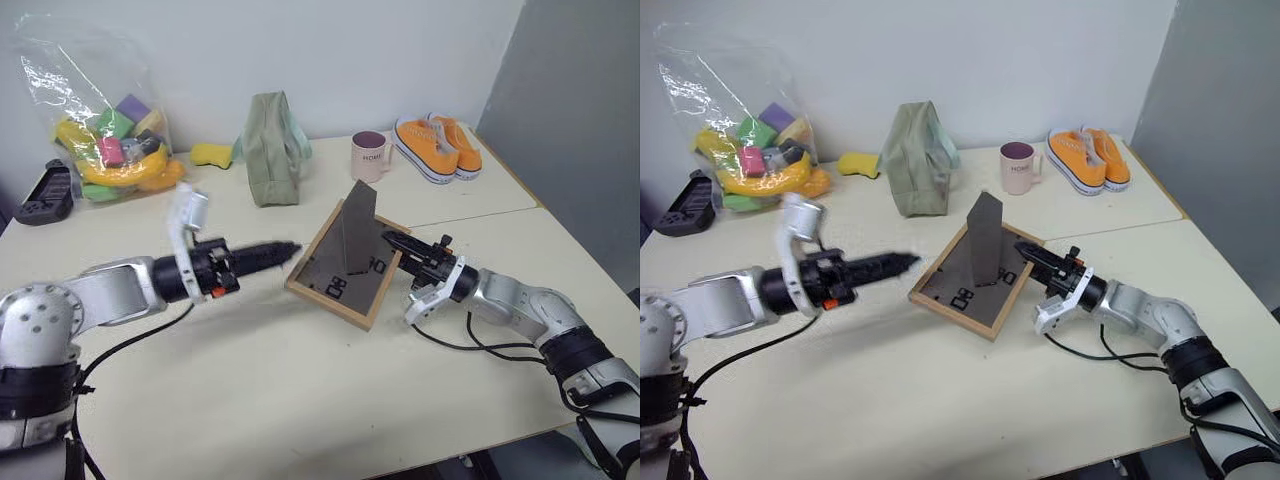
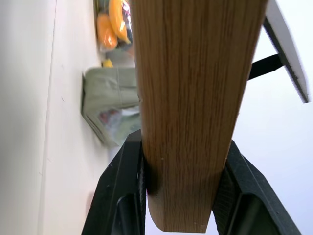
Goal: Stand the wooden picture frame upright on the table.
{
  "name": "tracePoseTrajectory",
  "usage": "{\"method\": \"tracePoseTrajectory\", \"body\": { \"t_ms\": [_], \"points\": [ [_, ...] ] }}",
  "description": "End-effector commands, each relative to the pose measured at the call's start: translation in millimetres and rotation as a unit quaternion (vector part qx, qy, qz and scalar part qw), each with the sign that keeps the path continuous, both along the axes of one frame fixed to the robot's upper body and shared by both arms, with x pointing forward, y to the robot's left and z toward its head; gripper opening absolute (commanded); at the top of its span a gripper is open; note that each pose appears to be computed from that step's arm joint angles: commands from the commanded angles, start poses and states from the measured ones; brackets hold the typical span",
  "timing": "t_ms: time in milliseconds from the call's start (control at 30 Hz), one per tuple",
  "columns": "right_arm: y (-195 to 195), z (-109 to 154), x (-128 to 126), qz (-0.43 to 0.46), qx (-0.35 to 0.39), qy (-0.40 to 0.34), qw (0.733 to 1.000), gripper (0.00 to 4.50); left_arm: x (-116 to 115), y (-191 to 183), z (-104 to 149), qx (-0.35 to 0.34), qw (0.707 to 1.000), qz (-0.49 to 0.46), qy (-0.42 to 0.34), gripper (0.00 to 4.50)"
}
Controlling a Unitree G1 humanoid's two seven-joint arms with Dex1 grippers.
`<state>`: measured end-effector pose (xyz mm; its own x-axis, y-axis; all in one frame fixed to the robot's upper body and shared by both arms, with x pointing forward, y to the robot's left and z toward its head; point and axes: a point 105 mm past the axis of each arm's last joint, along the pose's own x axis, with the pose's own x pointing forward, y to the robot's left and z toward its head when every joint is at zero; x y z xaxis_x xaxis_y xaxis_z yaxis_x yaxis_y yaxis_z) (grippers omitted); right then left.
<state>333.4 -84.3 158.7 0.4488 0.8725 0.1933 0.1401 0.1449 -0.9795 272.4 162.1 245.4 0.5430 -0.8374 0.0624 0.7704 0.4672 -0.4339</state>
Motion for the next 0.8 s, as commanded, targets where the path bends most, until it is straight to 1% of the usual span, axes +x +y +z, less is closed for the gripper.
{"method": "tracePoseTrajectory", "body": {
  "t_ms": [33,100,167,267,333,433,533,567,600,633,667,800],
  "points": [
    [4.6,21.0,9.7,0.006,0.085,0.087,0.992,1.34,-22.8,-2.1,17.9,0.046,0.989,0.028,-0.137,3.87],
    [6.7,26.1,21.0,-0.003,0.123,0.146,0.982,1.34,-30.9,-5.1,15.7,0.055,0.986,0.028,-0.156,3.87],
    [11.7,30.1,29.9,-0.004,0.149,0.198,0.969,1.34,-35.0,-4.3,16.2,0.04,0.987,0.027,-0.155,3.87],
    [24.8,33.9,42.2,0.006,0.189,0.292,0.937,1.34,-44.9,-1.8,16.9,0.018,0.989,0.009,-0.146,3.87],
    [33.3,32.9,46.3,0.019,0.207,0.351,0.913,1.34,-51.2,-2.0,15.0,0.028,0.989,-0.005,-0.144,3.87],
    [43.0,25.7,49.6,0.039,0.235,0.455,0.858,1.34,-55.9,-1.9,14.3,0.041,0.988,-0.015,-0.145,3.87],
    [49.6,19.4,48.1,0.056,0.246,0.527,0.812,1.34,-56.3,0.7,13.3,0.054,0.988,-0.014,-0.146,3.87],
    [56.4,14.9,42.7,0.08,0.241,0.572,0.78,1.34,-57.2,2.0,10.1,0.066,0.988,-0.017,-0.142,3.87],
    [62.8,14.3,36.7,0.107,0.239,0.599,0.757,1.34,-58.2,3.3,6.8,0.078,0.987,-0.019,-0.139,3.87],
    [67.5,14.5,32.1,0.129,0.24,0.621,0.735,1.34,-58.6,4.5,4.0,0.087,0.987,-0.021,-0.135,3.87],
    [70.2,16.8,29.1,0.149,0.246,0.632,0.72,1.34,-59.0,5.1,2.8,0.091,0.986,-0.023,-0.134,3.87],
    [77.4,15.3,31.5,0.147,0.257,0.635,0.713,1.34,-60.8,7.8,-0.1,0.097,0.987,-0.03,-0.126,3.87]
  ]
}}
